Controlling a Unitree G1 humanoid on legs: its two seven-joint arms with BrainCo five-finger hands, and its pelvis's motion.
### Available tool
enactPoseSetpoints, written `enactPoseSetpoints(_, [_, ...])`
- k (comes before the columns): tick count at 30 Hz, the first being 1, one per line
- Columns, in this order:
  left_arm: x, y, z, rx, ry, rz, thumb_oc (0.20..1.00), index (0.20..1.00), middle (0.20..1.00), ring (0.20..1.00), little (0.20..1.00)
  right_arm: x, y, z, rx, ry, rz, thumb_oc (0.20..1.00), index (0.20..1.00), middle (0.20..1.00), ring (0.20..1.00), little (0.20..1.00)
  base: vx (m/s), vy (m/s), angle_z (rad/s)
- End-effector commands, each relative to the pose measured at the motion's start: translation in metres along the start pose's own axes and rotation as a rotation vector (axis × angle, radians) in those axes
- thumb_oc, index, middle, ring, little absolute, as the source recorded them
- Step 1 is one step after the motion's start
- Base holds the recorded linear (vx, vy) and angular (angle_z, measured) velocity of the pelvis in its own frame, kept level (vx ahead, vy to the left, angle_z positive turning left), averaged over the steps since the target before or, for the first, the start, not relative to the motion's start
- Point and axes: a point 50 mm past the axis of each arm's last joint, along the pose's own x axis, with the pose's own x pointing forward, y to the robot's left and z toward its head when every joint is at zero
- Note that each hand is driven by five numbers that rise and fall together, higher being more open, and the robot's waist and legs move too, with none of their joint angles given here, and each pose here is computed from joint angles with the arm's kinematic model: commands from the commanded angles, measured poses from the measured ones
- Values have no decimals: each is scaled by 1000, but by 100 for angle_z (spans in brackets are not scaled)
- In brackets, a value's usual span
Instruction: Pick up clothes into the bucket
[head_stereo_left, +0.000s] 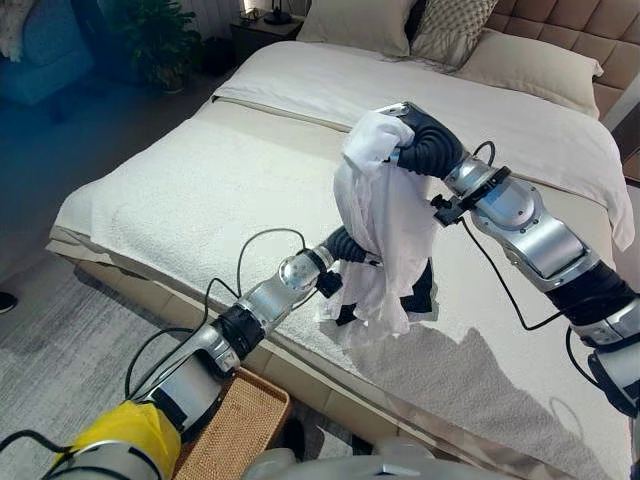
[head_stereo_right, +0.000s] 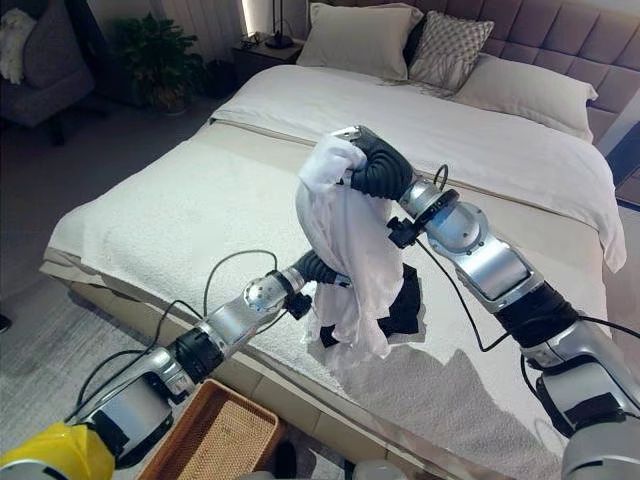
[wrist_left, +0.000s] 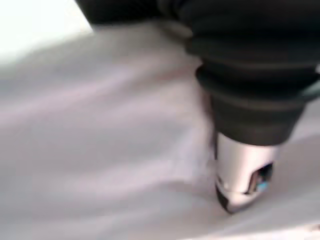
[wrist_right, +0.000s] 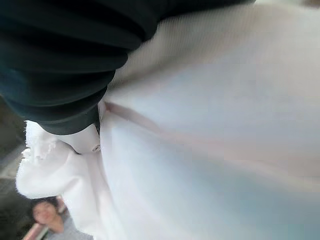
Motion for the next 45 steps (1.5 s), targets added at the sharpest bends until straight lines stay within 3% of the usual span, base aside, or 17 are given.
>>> enactPoseSetpoints(1, [5,-19,-3,-233,36,-175,401,401,401,401,401,17,-6,40,62,-203,-15,200,200,200,200,200,0,0,0])
enactPoseSetpoints(2, [-2,-21,-7,-317,52,-220,200,200,200,200,200,18,-3,36,78,-190,-16,200,200,200,200,200,0,0,0])
enactPoseSetpoints(6, [-12,-20,-15,-443,58,-227,200,200,200,200,200,16,-1,22,88,-144,-35,200,200,200,200,200,4,-2,-3])
enactPoseSetpoints(10, [-21,-10,-25,-588,-2,-110,200,200,200,200,200,-1,-1,-5,111,-51,-104,200,200,200,200,200,0,0,0])
enactPoseSetpoints(15, [-32,-2,-33,-658,-53,-10,200,200,200,200,200,-33,-9,-29,126,41,-219,200,200,200,200,200,2,-4,3])
enactPoseSetpoints(19, [-32,-2,-33,-658,-53,-10,200,200,200,200,200,-33,-9,-29,126,41,-219,200,200,200,200,200,0,0,0])
enactPoseSetpoints(20, [-34,-1,-34,-673,-67,10,200,200,200,200,200,-43,-11,-37,142,70,-261,200,200,200,200,200,0,0,0])
enactPoseSetpoints(21, [-52,8,-40,-770,-143,123,200,200,200,200,200,-91,-9,-71,191,226,-446,200,200,200,200,200,-4,-26,4])
enactPoseSetpoints(22, [-64,15,-40,-801,-187,176,200,200,200,200,200,-111,-3,-83,227,291,-515,200,200,200,200,200,-5,-24,10])
enactPoseSetpoints(25, [-78,22,-41,-837,-235,235,200,200,200,200,200,-130,7,-93,253,358,-556,200,200,200,200,200,3,-13,17])
enactPoseSetpoints(26, [-83,23,-42,-847,-249,255,200,200,200,200,200,-138,12,-98,268,387,-573,467,467,467,467,467,0,0,0])
enactPoseSetpoints(27, [-89,26,-40,-857,-278,273,200,200,200,200,200,-145,16,-102,279,413,-588,598,598,598,598,598,0,0,0])
enactPoseSetpoints(28, [-97,31,-37,-847,-311,304,200,200,200,200,200,-153,24,-108,298,457,-602,1000,1000,1000,1000,1000,0,0,0])
enactPoseSetpoints(35, [-146,61,-2,-638,-515,457,200,200,200,200,200,-210,67,-146,336,776,-610,1000,1000,1000,1000,1000,-1,0,0])
enactPoseSetpoints(41, [-198,78,44,-221,-620,622,200,200,200,200,200,-264,104,-170,346,1081,-594,1000,1000,1000,1000,1000,-3,-2,2])
enactPoseSetpoints(45, [-217,80,54,-96,-654,720,200,200,200,200,200,-289,122,-179,370,1223,-588,1000,1000,1000,1000,1000,-18,-3,9])
